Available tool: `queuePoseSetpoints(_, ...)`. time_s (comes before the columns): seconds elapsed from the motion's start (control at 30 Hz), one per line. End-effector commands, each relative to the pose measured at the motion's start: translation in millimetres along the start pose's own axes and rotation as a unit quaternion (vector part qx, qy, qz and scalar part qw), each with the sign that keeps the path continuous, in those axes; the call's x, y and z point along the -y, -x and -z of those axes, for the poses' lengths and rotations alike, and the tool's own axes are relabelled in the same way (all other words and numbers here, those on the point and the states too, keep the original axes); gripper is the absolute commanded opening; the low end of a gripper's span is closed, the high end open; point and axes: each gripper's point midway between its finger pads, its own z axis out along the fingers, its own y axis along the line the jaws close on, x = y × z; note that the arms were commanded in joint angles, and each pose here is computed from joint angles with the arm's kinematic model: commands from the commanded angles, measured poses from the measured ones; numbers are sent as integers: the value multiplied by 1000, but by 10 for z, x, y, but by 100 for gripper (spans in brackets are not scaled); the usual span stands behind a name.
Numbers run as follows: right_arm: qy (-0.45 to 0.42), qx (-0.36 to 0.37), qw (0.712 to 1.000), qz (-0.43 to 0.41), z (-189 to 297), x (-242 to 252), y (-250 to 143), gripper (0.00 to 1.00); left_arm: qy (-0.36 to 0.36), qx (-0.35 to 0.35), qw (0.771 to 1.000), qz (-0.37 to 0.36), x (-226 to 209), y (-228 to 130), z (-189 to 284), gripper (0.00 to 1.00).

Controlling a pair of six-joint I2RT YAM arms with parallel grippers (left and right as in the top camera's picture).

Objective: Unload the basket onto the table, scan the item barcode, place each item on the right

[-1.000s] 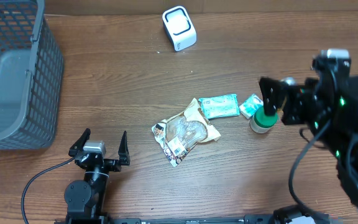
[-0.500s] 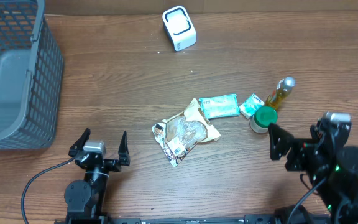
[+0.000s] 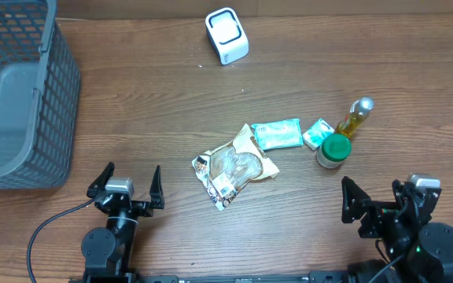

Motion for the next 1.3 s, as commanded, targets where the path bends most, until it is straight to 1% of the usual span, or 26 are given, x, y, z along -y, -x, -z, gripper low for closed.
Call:
queuePoseSetpoints(0.0,-7,10,1000,-1,0,42,-24,100,0,3,1000,-13,5,2,4,100)
queuePoseSetpoints(0.4,2,40,999,-1,-74,84,-184,100,0,3,1000,-13,5,1,4,100)
queuePoseSetpoints(0.53,10,69,998,-2,-135,65,-119,100,0,3,1000,-13,5,2,4,99)
queuePoseSetpoints(0.6,17,96,995,0,-140,40,-33,100,0,3,1000,-13,5,2,4,99)
queuePoseSetpoints(0.67,35,127,991,22,-125,-28,65,100,0,3,1000,-13,5,2,4,100)
queuePoseSetpoints(0.73,57,164,983,56,-80,-123,175,100,0,3,1000,-13,5,1,4,99)
queuePoseSetpoints(0.87,85,237,963,94,8,-267,422,100,0,3,1000,-13,5,3,4,99)
queuePoseSetpoints(1.07,110,343,928,101,121,-383,742,100,0,3,1000,-13,5,1,4,100)
queuePoseSetpoints(1.17,118,382,910,109,103,-413,774,100,0,3,1000,-13,5,1,4,99)
queuePoseSetpoints(1.27,132,403,892,159,22,-496,675,100,0,3,1000,-13,5,2,4,100)
